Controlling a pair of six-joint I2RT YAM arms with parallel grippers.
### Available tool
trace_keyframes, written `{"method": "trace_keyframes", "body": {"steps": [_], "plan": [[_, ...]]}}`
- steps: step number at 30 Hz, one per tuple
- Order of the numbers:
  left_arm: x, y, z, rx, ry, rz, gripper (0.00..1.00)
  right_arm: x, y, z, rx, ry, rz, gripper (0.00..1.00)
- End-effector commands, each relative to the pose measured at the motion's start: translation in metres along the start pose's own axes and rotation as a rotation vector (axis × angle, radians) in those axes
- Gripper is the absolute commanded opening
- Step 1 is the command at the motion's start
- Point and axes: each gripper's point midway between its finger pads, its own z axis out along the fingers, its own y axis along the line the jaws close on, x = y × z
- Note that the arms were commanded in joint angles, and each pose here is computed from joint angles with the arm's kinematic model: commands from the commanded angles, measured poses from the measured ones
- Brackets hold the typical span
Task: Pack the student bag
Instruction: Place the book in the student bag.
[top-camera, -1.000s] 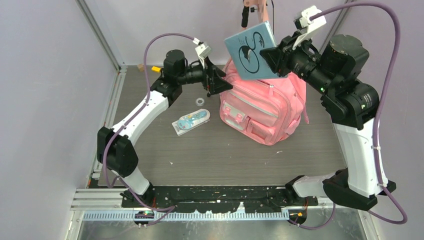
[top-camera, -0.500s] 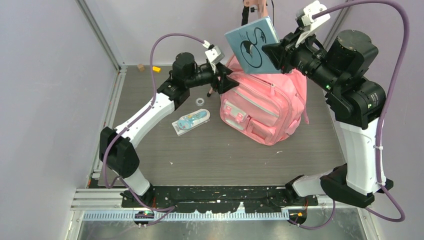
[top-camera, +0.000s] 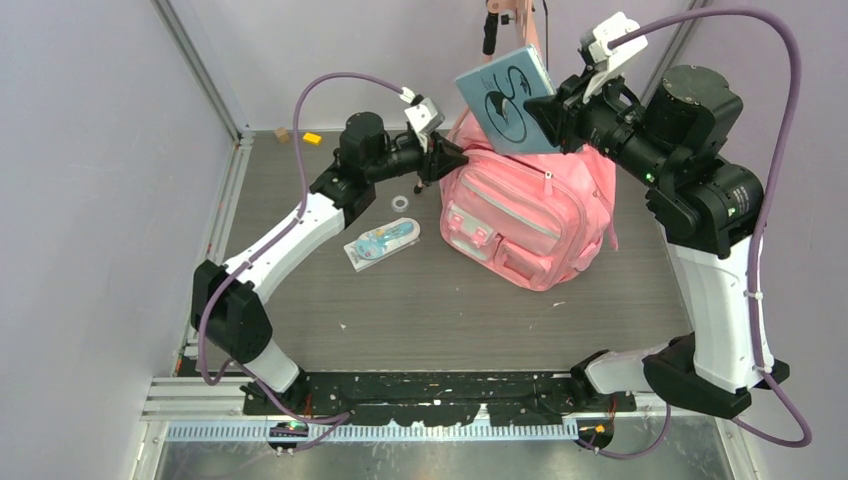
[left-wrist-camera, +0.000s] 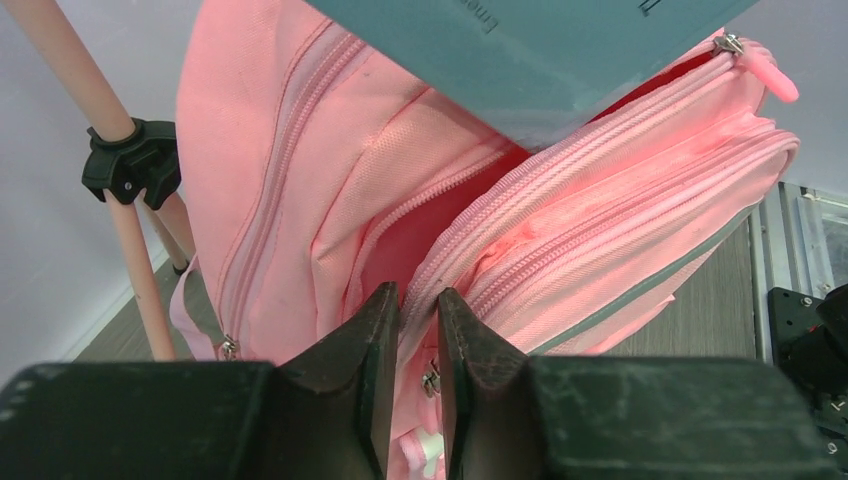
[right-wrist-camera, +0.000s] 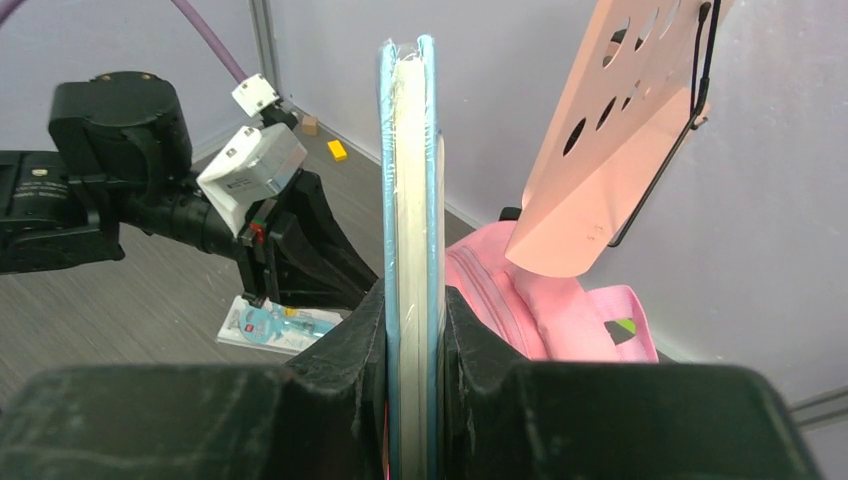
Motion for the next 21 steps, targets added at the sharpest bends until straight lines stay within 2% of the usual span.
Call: {"method": "trace_keyframes", "body": {"steps": [1, 5, 9, 17, 21], "plan": [[-0.014, -0.026, -0.006, 0.064, -0.035, 0.011, 0.17, -0.033, -0.018, -0.022, 0.092, -0.124, -0.059, 0.0], [-0.009, -0.027, -0.008, 0.059, -0.025, 0.004, 0.12, -0.028, -0.014, -0.026, 0.073, -0.099, -0.055, 0.0], [-0.003, -0.028, -0.013, 0.047, -0.005, 0.006, 0.0, -0.022, -0.011, -0.029, 0.063, -0.075, -0.037, 0.0], [0.012, -0.025, -0.021, 0.016, 0.047, 0.039, 0.0, -0.028, 0.003, -0.037, -0.003, -0.091, 0.012, 0.0], [0.01, -0.025, -0.022, 0.017, 0.042, 0.045, 0.0, -0.007, 0.001, -0.025, -0.004, 0.007, -0.003, 0.0]]}}
